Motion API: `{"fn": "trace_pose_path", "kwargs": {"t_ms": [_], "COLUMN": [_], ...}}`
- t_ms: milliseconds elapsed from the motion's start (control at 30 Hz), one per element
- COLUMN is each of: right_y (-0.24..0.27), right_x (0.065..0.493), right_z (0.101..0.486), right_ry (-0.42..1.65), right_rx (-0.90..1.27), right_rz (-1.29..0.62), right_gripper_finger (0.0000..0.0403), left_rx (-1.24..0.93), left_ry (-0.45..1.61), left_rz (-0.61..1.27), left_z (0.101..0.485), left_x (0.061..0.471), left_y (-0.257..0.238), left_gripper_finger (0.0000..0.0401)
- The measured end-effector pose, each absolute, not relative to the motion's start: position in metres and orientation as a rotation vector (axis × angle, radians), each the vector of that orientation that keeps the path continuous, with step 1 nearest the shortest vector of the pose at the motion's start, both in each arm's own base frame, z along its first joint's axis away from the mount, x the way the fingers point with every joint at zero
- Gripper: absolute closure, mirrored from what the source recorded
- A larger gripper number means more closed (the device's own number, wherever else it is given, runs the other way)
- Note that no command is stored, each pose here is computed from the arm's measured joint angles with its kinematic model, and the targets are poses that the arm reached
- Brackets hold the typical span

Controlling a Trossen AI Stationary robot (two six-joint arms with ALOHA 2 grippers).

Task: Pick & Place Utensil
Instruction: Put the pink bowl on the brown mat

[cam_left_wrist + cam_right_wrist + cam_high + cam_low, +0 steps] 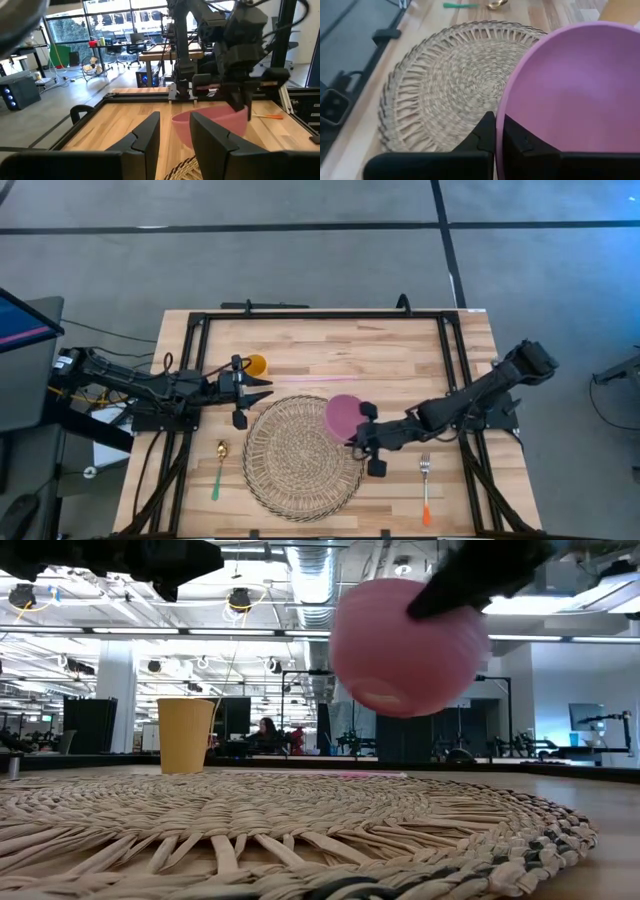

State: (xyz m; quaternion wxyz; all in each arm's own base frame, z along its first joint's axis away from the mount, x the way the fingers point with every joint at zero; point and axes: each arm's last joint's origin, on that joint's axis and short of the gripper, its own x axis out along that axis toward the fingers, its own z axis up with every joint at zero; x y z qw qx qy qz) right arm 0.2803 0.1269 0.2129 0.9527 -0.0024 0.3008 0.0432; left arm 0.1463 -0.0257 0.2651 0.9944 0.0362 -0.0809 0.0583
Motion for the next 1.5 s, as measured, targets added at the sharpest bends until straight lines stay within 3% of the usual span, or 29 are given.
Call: {"fn": "trace_pose_path", "kwargs": {"t_ms": [600, 1033, 1300, 1500], "right_y": [0.186, 0.202, 0.204, 0.204], "right_x": [0.376, 0.395, 0.393, 0.393], "right_z": [0.186, 0.173, 0.172, 0.172], "right_ry": [0.646, 0.762, 0.773, 0.773], "right_rx": [-0.164, -0.171, -0.167, -0.163], "right_rz": [0.302, 0.480, 0.503, 0.501], "right_gripper_finger": [0.0402, 0.0402, 0.0371, 0.0320], "left_rx": [0.065, -0.032, -0.128, -0.129], "left_ry": [-0.165, -0.135, -0.128, -0.117], "left_rz": [0.116, 0.096, 0.085, 0.063], "left_z": [0.264, 0.255, 0.254, 0.252], "left_x": [0.148, 0.151, 0.152, 0.154], "left_y": [-0.026, -0.028, -0.029, -0.031], "left_gripper_finger": [0.0293, 0.0293, 0.0293, 0.0293]}}
